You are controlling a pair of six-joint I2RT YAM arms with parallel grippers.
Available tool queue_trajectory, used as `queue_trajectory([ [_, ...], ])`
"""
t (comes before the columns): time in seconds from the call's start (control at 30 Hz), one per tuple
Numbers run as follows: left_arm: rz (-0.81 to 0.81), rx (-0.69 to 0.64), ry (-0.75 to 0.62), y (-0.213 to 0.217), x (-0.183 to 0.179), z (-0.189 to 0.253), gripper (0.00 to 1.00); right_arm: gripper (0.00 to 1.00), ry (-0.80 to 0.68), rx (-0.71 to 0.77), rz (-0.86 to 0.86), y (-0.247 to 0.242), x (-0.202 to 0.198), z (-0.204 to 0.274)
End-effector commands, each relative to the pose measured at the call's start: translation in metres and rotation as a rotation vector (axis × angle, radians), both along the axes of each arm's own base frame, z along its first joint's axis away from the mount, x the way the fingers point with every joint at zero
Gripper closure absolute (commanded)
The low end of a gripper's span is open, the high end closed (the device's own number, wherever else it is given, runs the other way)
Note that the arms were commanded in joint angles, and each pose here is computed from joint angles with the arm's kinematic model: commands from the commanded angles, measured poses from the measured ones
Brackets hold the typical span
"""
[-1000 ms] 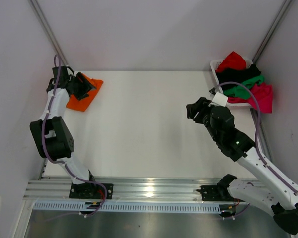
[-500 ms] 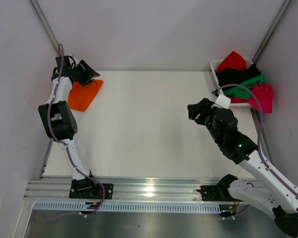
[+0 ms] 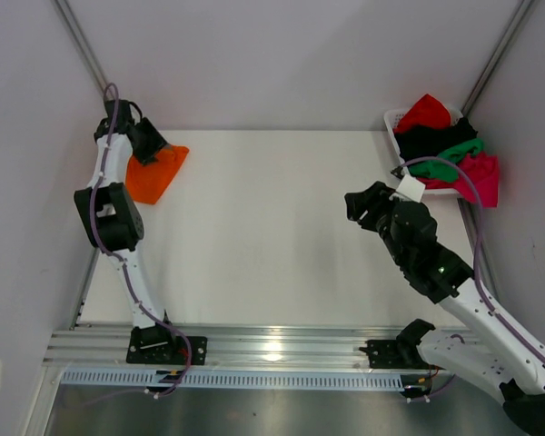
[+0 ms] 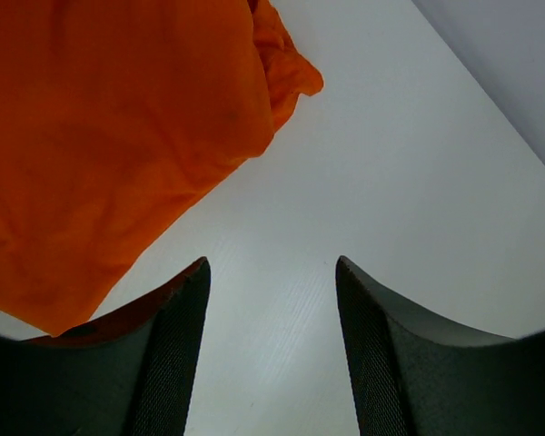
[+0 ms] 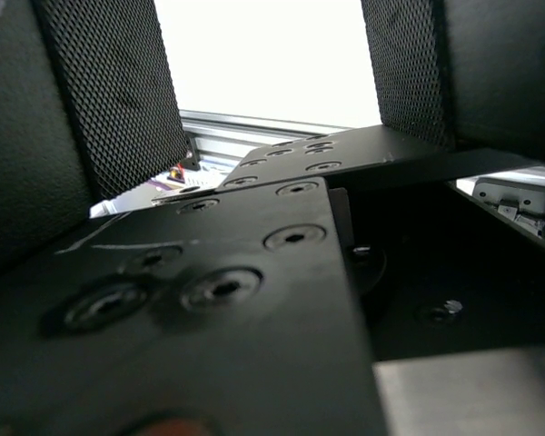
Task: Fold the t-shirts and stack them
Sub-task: Fold the tshirt
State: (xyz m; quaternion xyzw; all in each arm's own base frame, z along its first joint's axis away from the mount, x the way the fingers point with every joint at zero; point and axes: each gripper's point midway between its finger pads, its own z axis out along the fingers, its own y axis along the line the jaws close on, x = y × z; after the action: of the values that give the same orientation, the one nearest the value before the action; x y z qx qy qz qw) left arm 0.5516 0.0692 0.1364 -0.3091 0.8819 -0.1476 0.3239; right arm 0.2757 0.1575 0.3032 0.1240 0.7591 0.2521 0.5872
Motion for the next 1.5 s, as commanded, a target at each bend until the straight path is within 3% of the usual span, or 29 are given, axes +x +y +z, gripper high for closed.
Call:
queue_trajectory([
  [0.0,0.015,0.048,-0.009,0.001,0.007,0.025,0.39,0.41,-0.030,0.039,-0.028,-0.006,-0.001,0.011],
  [0.27,0.031,0.140,0.082,0.005,0.005,-0.009,0.41,0.41,-0.028,0.045,-0.025,-0.006,-0.003,0.012],
  [0.8,0.125,0.292,0.139,0.038,0.000,-0.012,0.41,0.41,-0.021,0.042,-0.050,-0.015,-0.008,0.011],
  [1.17,0.087,0.277,0.166,0.033,-0.001,-0.028,0.40,0.41,-0.004,0.028,-0.043,-0.010,-0.004,0.004],
  [1.47,0.119,0.302,0.276,0.040,-0.022,-0.038,0.40,0.41,-0.009,0.029,-0.028,-0.006,-0.001,0.006],
])
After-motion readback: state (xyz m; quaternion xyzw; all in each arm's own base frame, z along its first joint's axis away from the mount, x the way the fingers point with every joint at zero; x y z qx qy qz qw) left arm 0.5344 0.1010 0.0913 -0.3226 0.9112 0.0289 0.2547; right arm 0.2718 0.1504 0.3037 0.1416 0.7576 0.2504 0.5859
